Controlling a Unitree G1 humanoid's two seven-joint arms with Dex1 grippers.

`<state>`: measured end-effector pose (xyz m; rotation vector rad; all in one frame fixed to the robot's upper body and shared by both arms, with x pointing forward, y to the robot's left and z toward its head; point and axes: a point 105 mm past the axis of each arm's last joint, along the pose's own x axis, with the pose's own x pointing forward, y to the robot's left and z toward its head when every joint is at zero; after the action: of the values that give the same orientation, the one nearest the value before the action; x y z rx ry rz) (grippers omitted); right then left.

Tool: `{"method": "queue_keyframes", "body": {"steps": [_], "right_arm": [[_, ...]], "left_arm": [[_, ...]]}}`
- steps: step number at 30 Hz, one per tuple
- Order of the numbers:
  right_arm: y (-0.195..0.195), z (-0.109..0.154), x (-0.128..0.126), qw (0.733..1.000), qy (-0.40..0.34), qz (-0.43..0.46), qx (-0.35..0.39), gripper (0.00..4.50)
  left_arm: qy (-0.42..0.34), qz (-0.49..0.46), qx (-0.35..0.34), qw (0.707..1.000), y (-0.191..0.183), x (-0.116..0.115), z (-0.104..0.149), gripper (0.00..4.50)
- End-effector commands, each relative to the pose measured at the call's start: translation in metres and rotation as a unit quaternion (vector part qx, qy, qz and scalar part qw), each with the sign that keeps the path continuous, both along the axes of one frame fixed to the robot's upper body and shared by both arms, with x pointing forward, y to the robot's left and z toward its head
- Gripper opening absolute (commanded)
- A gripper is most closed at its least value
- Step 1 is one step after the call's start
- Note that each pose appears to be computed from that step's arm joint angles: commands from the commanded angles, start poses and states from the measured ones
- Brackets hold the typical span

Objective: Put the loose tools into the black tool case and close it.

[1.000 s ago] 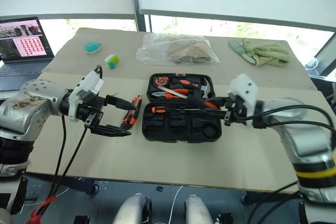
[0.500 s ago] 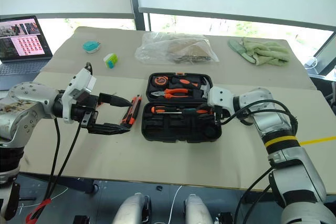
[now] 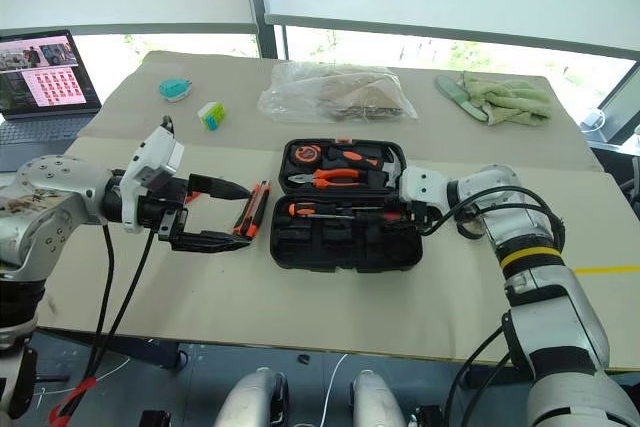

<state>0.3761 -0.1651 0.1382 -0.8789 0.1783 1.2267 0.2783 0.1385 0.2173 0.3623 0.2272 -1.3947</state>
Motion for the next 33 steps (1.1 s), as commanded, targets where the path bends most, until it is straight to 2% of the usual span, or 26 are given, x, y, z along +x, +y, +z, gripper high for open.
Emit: {"method": "queue_keyframes", "body": {"steps": [1,2,4,5,7,12,17,18,23,28,33], "right_arm": [[0.013,0.017,-0.001,0.999,0.002,0.010,0.046,4.06],[0.018,0.023,-0.001,0.998,0.007,0.010,0.066,4.38],[0.026,0.028,-0.003,0.995,0.023,0.005,0.102,4.38],[0.030,0.029,-0.004,0.992,0.034,0.004,0.119,4.22],[0.035,0.028,-0.007,0.989,0.049,0.000,0.138,3.70],[0.041,0.020,-0.013,0.988,0.059,-0.014,0.144,1.97],[0.039,0.005,-0.009,0.988,0.063,-0.049,0.134,0.19],[0.038,0.004,-0.007,0.988,0.063,-0.053,0.134,0.02],[0.035,-0.011,-0.012,0.990,0.082,-0.047,0.102,0.02],[0.035,-0.023,-0.015,0.995,0.069,-0.032,0.058,0.02],[0.032,-0.034,0.001,0.996,0.037,-0.076,0.012,0.02]], "left_arm": [[-0.025,-0.012,-0.003,1.000,-0.004,-0.001,0.010,4.50],[-0.025,-0.012,-0.003,1.000,-0.004,0.000,0.010,4.50],[-0.026,-0.012,-0.003,1.000,-0.004,0.001,0.010,4.50],[-0.027,-0.012,-0.003,1.000,-0.005,0.002,0.010,4.50],[-0.028,-0.012,-0.004,1.000,-0.005,0.003,0.010,4.50],[-0.029,-0.012,-0.003,1.000,-0.005,0.005,0.009,4.50],[-0.030,-0.014,-0.002,0.999,-0.004,0.006,0.008,4.50],[-0.030,-0.014,-0.002,0.999,-0.004,0.006,0.008,4.50],[-0.030,-0.015,0.002,0.999,-0.002,0.005,0.008,4.50],[-0.030,-0.014,0.003,0.999,-0.002,0.007,0.006,4.50],[-0.028,-0.013,0.002,1.000,-0.004,0.010,0.004,4.50]]}}
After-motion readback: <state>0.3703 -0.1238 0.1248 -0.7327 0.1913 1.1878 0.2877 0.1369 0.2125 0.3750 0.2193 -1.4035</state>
